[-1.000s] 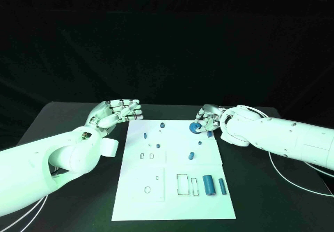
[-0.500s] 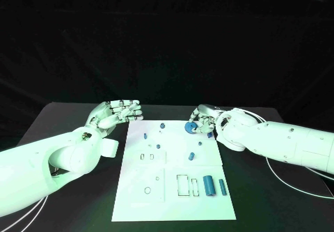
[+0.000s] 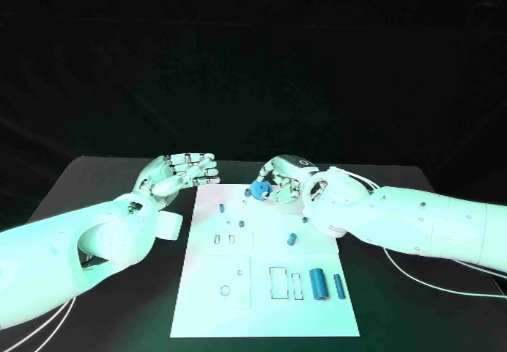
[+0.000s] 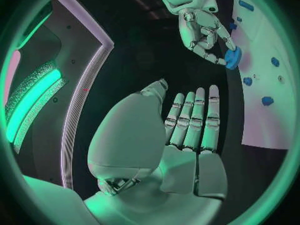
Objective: Assemble the parts on the task board
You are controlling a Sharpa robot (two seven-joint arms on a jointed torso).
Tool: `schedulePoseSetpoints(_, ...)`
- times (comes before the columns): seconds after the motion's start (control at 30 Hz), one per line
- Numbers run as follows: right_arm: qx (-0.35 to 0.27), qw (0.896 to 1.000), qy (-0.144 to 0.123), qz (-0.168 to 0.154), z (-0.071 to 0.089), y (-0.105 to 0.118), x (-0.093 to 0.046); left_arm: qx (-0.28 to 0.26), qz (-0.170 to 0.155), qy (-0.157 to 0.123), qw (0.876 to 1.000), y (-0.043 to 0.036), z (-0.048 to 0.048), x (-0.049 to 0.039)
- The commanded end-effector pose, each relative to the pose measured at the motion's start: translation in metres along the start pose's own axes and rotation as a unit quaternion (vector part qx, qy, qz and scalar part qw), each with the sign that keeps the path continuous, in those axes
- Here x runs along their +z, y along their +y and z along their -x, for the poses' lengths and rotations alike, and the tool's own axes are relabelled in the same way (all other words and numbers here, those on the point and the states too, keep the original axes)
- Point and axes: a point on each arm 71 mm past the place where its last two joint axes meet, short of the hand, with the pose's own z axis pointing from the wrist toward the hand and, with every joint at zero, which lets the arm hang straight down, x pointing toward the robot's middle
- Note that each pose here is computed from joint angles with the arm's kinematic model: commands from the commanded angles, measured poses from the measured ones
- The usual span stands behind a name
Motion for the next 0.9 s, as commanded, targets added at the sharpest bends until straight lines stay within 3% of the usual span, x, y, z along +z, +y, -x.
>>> schedulePoseSetpoints(0.03, -0.019, 1.0, -0.007, 0.018, -0.005, 0.014, 0.006, -0.006, -0.004, 0.01, 1.0, -0.0012, -0.0037, 0.0009)
schedulePoseSetpoints(0.43, -0.022, 0.999, 0.028, 0.022, -0.034, 0.031, 0.022, -0.007, -0.004, 0.012, 1.0, -0.0011, -0.0053, 0.0014)
schedulePoseSetpoints(0.9, -0.036, 0.998, 0.044, 0.009, -0.045, 0.03, 0.028, -0.006, -0.003, 0.01, 1.0, -0.0013, -0.0041, 0.0009)
